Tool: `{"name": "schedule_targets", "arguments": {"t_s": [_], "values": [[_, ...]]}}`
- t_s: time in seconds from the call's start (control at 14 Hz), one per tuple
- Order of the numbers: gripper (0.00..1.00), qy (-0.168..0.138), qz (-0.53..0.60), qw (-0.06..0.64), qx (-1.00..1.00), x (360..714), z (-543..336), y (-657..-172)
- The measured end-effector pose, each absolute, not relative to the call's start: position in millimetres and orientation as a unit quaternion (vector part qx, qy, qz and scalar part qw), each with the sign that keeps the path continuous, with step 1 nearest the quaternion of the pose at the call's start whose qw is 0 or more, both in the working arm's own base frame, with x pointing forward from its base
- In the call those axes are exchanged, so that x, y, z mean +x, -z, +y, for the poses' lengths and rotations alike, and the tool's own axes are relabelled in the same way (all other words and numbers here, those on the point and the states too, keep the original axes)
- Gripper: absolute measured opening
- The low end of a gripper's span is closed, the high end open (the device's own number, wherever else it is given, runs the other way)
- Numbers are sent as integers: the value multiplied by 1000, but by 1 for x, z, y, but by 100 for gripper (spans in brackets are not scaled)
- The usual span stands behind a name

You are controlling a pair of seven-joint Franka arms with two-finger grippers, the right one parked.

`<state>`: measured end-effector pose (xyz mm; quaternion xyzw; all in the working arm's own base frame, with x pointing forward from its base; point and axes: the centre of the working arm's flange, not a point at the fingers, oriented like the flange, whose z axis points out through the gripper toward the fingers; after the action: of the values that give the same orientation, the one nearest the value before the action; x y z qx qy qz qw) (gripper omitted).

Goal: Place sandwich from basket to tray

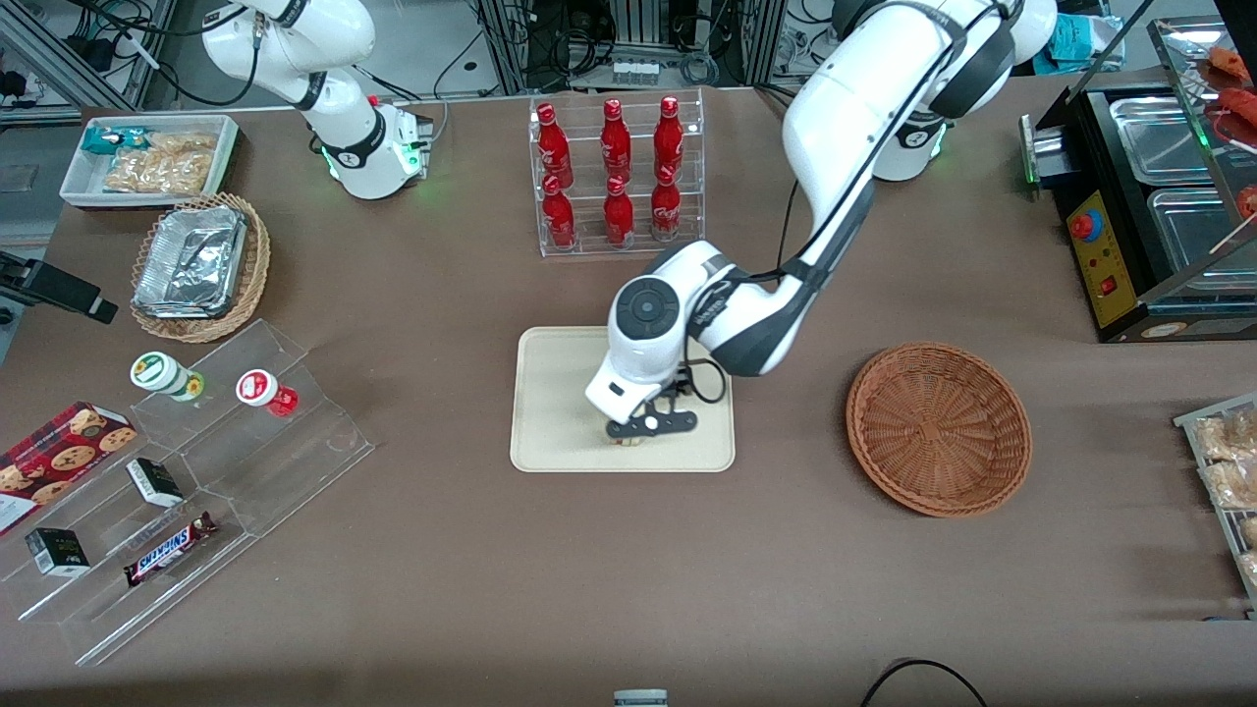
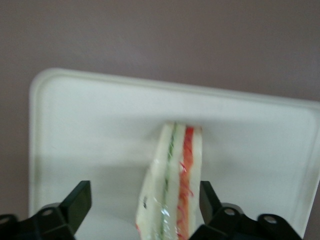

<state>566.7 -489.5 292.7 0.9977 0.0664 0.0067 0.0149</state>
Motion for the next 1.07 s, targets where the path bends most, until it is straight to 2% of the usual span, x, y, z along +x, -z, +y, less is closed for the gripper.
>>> {"name": "schedule_targets", "arguments": {"t_s": [0.21,0.36,0.57,0.79,0.93,1.07], "values": [[100,-35,92,-24,995,597,-431,-373],[100,-29,79,-47,995,610,-373,-432],[100,23,36,-56,998,615,-272,-504],[100,79,8,-47,996,600,-171,-564],[100,100,24,-41,994,579,-114,-603],[100,105,31,-34,993,554,-88,-636]]}}
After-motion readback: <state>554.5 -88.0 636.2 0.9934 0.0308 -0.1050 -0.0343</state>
